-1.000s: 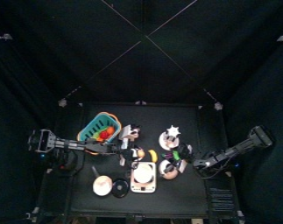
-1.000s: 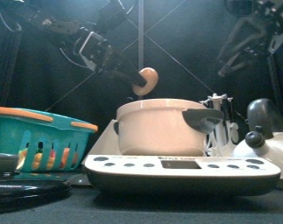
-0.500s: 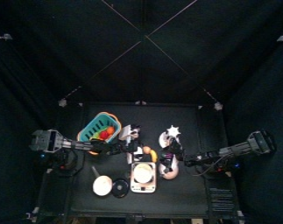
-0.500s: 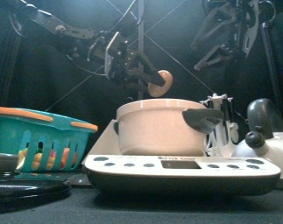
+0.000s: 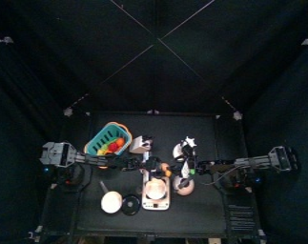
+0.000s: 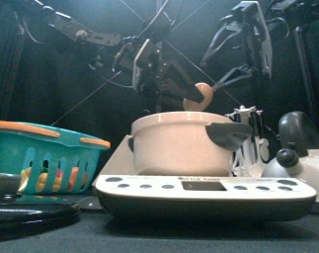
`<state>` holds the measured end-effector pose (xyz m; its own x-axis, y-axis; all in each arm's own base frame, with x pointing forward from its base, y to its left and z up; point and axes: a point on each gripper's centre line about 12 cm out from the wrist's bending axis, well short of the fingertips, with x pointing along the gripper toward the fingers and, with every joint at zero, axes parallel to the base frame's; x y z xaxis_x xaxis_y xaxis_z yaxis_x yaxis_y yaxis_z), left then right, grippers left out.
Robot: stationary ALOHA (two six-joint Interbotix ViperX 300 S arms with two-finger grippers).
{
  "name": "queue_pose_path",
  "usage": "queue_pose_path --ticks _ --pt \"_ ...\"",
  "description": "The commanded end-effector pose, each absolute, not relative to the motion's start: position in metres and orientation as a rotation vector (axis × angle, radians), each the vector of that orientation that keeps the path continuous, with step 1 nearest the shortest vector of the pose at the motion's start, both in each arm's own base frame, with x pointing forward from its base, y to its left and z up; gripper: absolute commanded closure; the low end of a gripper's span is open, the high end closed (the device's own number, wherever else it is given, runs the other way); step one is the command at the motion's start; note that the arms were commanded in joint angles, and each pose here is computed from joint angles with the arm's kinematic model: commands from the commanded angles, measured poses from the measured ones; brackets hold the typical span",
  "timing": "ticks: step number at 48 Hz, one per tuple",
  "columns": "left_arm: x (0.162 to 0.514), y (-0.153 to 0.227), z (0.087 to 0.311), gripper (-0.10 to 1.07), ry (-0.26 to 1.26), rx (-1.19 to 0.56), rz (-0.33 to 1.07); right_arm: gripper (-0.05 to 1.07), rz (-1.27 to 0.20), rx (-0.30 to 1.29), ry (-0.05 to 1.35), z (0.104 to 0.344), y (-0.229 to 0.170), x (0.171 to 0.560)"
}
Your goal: Peel one half of shell off
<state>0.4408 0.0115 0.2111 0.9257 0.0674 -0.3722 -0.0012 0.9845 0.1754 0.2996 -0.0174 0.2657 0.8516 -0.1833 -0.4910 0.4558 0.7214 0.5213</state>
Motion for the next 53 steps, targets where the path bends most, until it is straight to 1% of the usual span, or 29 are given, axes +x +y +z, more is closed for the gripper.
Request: queue_pose_path --ticks 1,20,35,41,53 --pt "0.444 0.014 0.234 0.25 0.328 0.174 0.046 0.08 -0.347 0.694 0.409 0.271 -0.018 0.303" --pt "0.446 0.02 0.238 0.25 0.317 0.195 0.055 0.08 -0.378 0.702 0.453 0.253 -0.023 0.31" --pt "0.447 0.024 0.239 0.25 0.315 0.194 0.065 0.09 -0.376 0.708 0.463 0.248 -0.024 0.314" --pt "0.448 0.024 0.237 0.25 0.318 0.195 0.064 0.15 -0.37 0.71 0.457 0.249 -0.025 0.315" --pt "0.448 0.024 0.235 0.25 0.324 0.194 0.064 0.3 -0.356 0.722 0.442 0.25 -0.027 0.316"
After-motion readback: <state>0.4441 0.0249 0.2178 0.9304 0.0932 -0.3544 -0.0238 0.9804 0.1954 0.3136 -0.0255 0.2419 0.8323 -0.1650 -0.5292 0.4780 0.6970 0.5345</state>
